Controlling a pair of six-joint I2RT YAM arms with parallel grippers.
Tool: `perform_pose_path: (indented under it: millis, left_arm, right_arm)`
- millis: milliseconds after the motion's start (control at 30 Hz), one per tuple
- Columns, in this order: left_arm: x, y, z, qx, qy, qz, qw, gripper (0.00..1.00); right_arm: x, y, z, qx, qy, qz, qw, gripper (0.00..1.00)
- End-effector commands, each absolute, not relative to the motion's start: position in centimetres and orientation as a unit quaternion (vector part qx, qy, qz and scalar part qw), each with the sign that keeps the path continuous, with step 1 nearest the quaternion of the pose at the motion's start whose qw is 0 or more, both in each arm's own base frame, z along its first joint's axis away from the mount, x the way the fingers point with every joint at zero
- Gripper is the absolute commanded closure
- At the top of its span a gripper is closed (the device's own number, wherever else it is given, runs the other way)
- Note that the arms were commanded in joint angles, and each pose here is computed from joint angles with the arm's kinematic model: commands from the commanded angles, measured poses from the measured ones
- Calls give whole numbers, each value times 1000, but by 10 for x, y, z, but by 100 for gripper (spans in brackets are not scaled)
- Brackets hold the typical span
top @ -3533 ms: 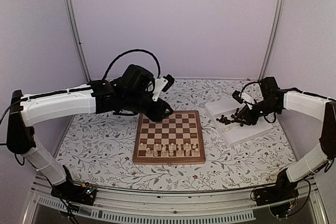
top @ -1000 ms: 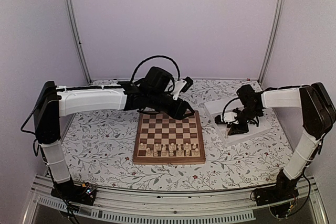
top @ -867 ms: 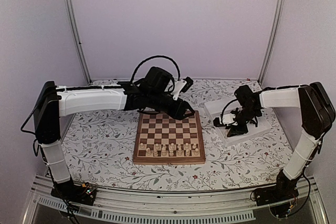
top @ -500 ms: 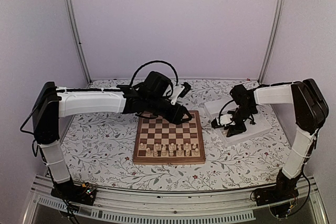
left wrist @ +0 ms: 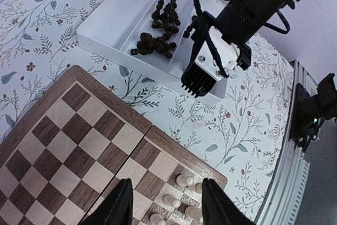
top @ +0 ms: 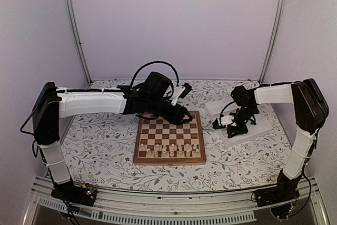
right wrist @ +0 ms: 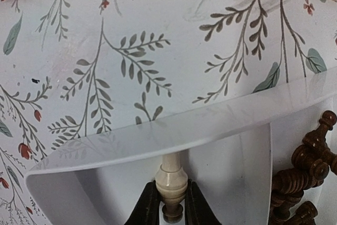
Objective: Set up the chess pieces on the board
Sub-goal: Pick up the chess piece from the storage box.
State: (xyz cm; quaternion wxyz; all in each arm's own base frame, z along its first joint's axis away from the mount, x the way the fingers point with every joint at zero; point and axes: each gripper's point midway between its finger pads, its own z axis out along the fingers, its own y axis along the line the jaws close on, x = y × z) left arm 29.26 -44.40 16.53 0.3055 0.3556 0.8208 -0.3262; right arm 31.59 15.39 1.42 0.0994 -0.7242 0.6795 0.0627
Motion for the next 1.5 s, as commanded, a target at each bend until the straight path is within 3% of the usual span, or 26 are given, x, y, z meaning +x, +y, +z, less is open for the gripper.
perform_pose_path:
  millis: [0,333,800,1133,1333,1467]
  left_arm:
    - [297,-443,186,360,805,-337,330,53]
    - [304,-471,204,357,771,-394,350,53]
    - [303,-526,220,316,710,-525,347,52]
    - [285,-564,206,330,702,-549,311,52]
    - [281,-569,204,331,703,-554,299,60]
    - [281,-568,200,323,711,-550,296,59]
  right_arm:
    - [309,141,11,-699,707,80,73,87]
    - [318,144,72,-633,747,122,164,90]
    - [315,204,169,-571,713,237,332,90]
    - [295,218,172,-580,707,242,325,90]
    - [291,218,177,-579,705,243,330,90]
    - [288,218,179,-579,703,246,333,90]
